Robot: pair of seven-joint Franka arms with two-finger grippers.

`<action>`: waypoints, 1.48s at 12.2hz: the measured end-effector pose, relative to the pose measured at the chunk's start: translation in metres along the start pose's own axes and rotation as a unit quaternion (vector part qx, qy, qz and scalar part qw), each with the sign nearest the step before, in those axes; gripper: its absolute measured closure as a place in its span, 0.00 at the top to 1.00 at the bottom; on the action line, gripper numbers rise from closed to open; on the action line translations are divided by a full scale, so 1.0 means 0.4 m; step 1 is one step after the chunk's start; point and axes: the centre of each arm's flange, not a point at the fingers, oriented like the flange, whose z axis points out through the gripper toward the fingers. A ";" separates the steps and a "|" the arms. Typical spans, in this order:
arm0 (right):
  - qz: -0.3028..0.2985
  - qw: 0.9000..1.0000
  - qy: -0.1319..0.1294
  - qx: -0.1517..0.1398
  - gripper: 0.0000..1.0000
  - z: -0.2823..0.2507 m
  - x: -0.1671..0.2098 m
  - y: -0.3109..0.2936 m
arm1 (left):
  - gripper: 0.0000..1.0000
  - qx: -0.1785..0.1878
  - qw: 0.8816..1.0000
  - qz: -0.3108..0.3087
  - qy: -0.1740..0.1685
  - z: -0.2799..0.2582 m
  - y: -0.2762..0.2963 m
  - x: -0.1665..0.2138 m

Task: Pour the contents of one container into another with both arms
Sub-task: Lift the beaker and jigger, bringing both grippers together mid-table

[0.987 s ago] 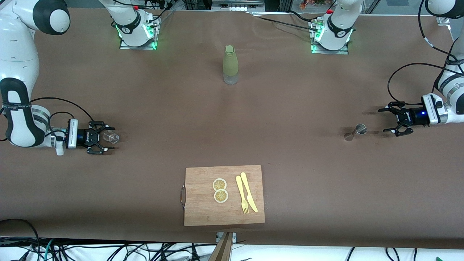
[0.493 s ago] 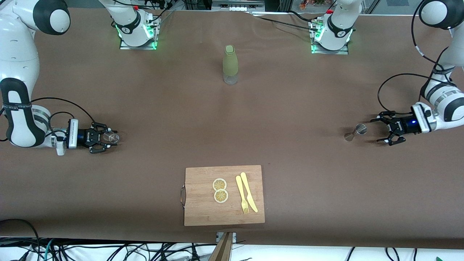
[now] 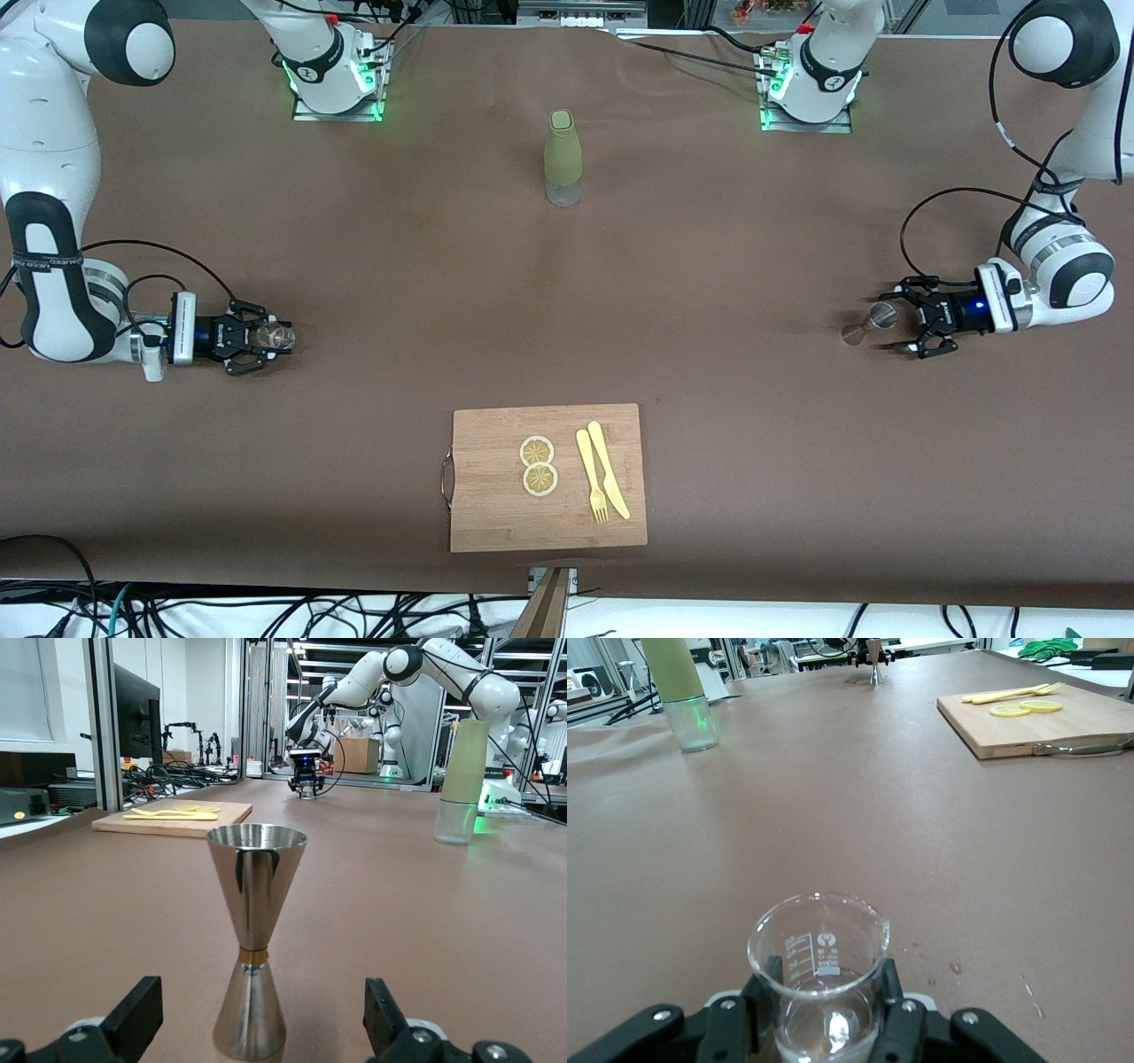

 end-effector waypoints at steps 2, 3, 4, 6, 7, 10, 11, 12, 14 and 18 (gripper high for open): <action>-0.003 1.000 -0.005 0.008 0.49 0.022 0.029 0.025 | 1.00 0.005 1.000 0.001 0.010 0.026 0.001 -0.002; 0.000 1.000 -0.010 0.014 0.49 0.037 0.054 0.046 | 1.00 0.008 1.000 0.004 0.014 0.043 -0.001 -0.002; 0.002 1.000 -0.018 0.021 0.49 0.053 0.087 0.072 | 1.00 0.008 1.000 0.002 0.017 0.064 0.002 -0.006; 0.005 0.998 -0.044 0.042 0.49 0.090 0.164 0.127 | 1.00 0.008 1.000 -0.001 0.024 0.102 0.012 -0.014; 0.007 0.997 -0.053 0.049 0.49 0.109 0.197 0.147 | 1.00 0.010 1.000 -0.002 0.026 0.114 0.012 -0.015; 0.010 0.996 -0.068 0.064 0.49 0.167 0.279 0.190 | 1.00 0.011 0.999 -0.004 0.034 0.152 0.015 -0.016; 0.006 0.995 -0.073 0.067 0.49 0.182 0.310 0.205 | 1.00 0.011 0.999 -0.004 0.035 0.162 0.015 -0.015; 0.007 0.994 -0.079 0.070 0.49 0.196 0.339 0.219 | 1.00 0.010 0.999 -0.004 0.036 0.171 0.015 -0.014; 0.011 0.993 -0.087 0.078 0.49 0.234 0.386 0.237 | 0.98 0.009 0.999 -0.002 0.037 0.178 0.013 -0.011; 0.013 0.991 -0.096 0.092 0.49 0.300 0.447 0.250 | 0.71 0.009 0.999 0.002 0.036 0.178 0.011 -0.006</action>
